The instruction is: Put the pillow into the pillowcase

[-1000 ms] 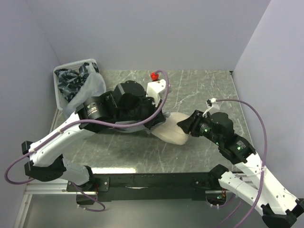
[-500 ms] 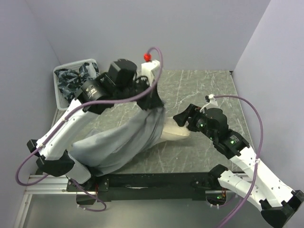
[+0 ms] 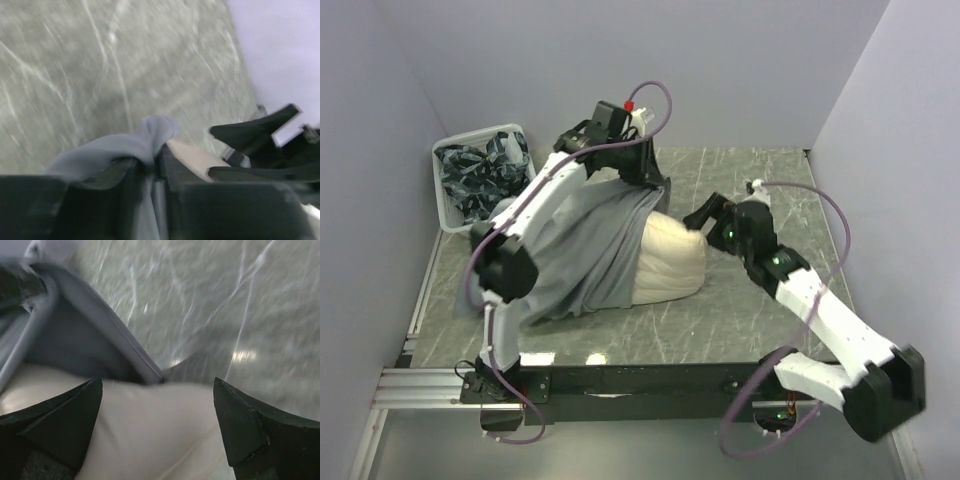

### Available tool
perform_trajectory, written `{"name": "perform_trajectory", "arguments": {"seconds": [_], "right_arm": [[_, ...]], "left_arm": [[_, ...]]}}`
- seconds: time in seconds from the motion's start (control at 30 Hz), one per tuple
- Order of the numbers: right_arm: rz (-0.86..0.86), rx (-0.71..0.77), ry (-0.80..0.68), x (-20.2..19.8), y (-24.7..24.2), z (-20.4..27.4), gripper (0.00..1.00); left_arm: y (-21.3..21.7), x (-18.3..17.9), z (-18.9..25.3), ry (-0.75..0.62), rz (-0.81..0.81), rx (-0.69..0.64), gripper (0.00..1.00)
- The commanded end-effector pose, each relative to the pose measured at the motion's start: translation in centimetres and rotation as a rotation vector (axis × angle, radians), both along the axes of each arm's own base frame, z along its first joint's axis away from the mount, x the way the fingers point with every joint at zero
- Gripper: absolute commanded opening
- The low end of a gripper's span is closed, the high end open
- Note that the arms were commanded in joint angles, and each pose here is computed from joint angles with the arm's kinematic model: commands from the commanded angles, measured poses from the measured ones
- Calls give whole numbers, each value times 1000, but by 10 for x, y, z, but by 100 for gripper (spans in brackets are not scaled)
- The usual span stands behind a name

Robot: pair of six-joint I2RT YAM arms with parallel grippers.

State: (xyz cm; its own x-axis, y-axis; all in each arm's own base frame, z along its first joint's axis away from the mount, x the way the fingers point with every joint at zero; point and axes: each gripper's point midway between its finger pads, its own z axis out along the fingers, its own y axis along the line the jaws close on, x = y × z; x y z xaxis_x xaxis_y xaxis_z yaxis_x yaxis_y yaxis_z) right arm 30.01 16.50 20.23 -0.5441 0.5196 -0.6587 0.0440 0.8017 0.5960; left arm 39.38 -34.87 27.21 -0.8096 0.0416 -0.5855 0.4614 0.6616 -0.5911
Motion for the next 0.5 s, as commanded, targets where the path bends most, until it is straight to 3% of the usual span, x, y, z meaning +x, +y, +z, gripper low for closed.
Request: {"name": "perform_trajectory", "arguments": {"seconds": [0.0, 0.1, 0.17, 0.27, 0.37, 0.4, 0.47], "right_arm": [[-16, -58, 80, 37, -28, -33, 98], [-69, -56, 81, 49, -46, -38, 100], [-83, -19, 96, 53, -57, -43, 100], [-103, 1, 95, 51, -69, -46, 100], [-61, 25, 54, 38, -63, -41, 100], [-45, 30, 68, 30, -60, -49, 100], [-19, 33, 58, 19, -54, -49, 100]], "left_arm": [[-16, 45, 58, -188, 55, -128, 44], [-14, 51, 72, -248, 97, -156, 58], [1, 55, 79, -290, 172, -133, 75], [32, 59, 98, -367, 329, -87, 85], [62, 45, 99, -375, 454, -16, 86], [76, 44, 78, -359, 529, 58, 87], [90, 25, 76, -364, 556, 92, 86]]}}
